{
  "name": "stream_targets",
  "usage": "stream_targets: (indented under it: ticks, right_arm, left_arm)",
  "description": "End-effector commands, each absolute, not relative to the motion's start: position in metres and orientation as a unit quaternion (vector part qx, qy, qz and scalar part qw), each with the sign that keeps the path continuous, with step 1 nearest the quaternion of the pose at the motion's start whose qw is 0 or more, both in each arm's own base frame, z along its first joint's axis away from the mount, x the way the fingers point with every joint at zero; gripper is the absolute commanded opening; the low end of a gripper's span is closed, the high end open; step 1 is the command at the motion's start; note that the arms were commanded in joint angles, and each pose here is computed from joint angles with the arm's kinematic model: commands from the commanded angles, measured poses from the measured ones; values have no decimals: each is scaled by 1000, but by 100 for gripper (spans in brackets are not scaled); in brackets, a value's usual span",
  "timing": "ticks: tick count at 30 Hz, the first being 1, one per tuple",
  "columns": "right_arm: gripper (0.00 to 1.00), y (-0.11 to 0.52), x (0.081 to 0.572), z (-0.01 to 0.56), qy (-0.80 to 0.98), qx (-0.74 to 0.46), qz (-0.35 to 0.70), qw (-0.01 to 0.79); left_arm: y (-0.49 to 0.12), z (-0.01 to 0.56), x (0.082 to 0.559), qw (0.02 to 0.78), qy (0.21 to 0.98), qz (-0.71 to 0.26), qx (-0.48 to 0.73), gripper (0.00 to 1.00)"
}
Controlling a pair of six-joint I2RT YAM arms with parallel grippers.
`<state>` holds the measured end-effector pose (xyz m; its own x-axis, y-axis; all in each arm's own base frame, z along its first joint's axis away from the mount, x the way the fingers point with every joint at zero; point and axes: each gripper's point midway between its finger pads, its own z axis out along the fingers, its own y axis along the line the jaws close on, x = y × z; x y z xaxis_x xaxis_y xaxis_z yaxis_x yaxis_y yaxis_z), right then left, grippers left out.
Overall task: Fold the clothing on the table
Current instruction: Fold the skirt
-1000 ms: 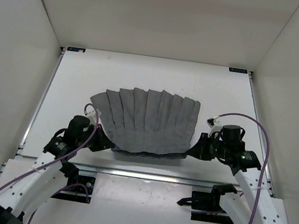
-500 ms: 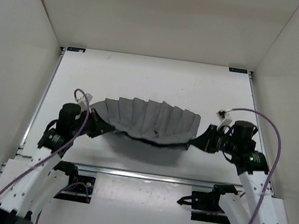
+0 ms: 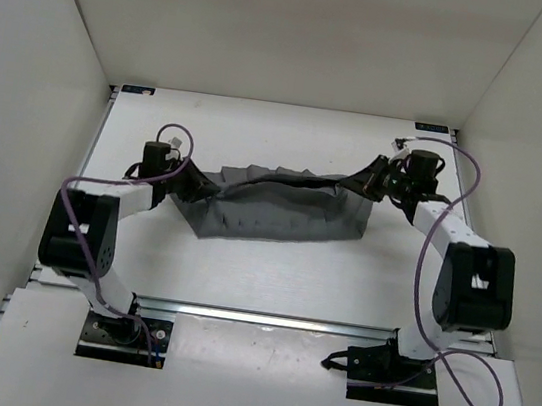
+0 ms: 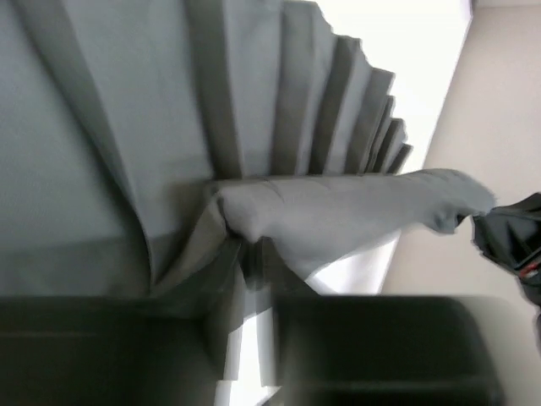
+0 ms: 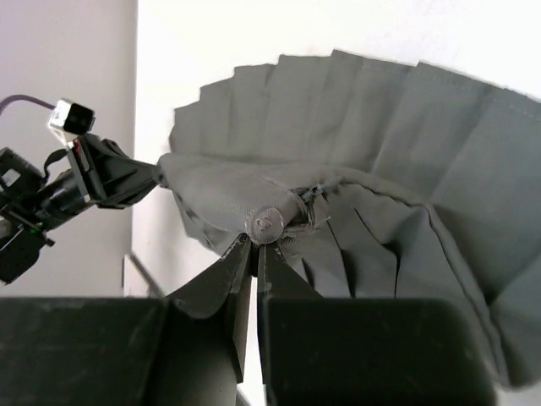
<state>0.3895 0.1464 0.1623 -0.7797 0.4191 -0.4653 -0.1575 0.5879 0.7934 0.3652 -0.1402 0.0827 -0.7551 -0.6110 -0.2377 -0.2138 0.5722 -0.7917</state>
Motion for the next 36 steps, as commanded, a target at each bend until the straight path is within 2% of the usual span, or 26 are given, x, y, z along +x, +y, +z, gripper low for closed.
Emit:
stream_targets:
  ticks: [1,2,3,4,6,7,8,11,13,18,26,36]
  right_arm:
    - [0,144,439,185,811,60,427,396]
    - [0,139,442,162,831,84,413,364]
    - [0,137,452,158,835,93,406,360]
    - [0,135,456,157,838,97,401,357]
    - [4,127,461,142,846,123,384,348]
    - [21,124,463,142,844,126,383,355]
    - [41,123,464,144,840,127,379,366]
    - [56,113,456,143,839,135,367,378]
    - [57,102,450,148,842,146,338,395]
    - [62,76,408,119,886,165,245,358]
    - [64,48,375,59,909,207,204,301]
    - [64,70,374,27,912,209,234,264]
  left_arm:
    - [-137,113,414,320,826,-406,-224,39]
    - [-135,116,424,325,824,-403,-227,42]
    - [-135,118,427,328,824,-402,-227,40]
    - [-133,122,435,335,822,-401,-225,41]
    - [-128,125,445,338,820,-401,-230,53]
    - [-125,132,450,345,816,-404,-229,59]
    - [-125,133,452,346,817,-404,-223,60]
    - [-120,134,443,346,823,-395,-218,62]
    - [-117,132,435,349,826,-385,-218,62]
    - [-120,115,380,329,861,-341,-185,64]
    - [-121,79,302,319,880,-303,-176,64]
    - [-126,43,284,290,895,-284,-187,66]
